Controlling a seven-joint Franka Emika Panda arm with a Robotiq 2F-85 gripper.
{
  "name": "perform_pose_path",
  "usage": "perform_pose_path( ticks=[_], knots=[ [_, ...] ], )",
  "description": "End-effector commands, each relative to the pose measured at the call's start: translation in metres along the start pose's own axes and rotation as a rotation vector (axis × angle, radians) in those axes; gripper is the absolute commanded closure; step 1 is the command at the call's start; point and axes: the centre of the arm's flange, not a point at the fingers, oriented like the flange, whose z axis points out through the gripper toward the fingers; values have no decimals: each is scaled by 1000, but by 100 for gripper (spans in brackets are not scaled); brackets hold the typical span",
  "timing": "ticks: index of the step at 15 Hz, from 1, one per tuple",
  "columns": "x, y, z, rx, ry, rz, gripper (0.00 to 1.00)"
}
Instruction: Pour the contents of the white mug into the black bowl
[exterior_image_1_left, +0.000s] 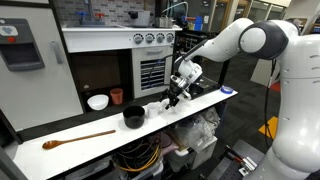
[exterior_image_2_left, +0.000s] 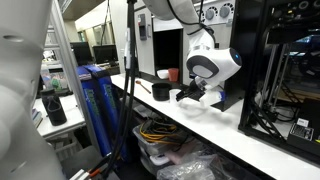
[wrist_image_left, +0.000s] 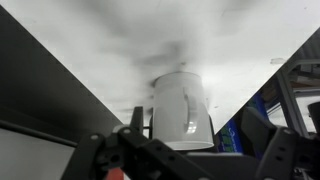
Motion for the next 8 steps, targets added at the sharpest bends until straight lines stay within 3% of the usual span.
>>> perform_pose_path(
  ticks=[1, 6, 7, 8],
  knots=[
    [-1, 8, 8, -8, 43, -28, 0],
    [4, 7, 12, -12, 55, -26, 1],
    [4, 7, 12, -14, 55, -25, 26],
    [4, 7, 12, -15, 56, -26, 26]
  ],
)
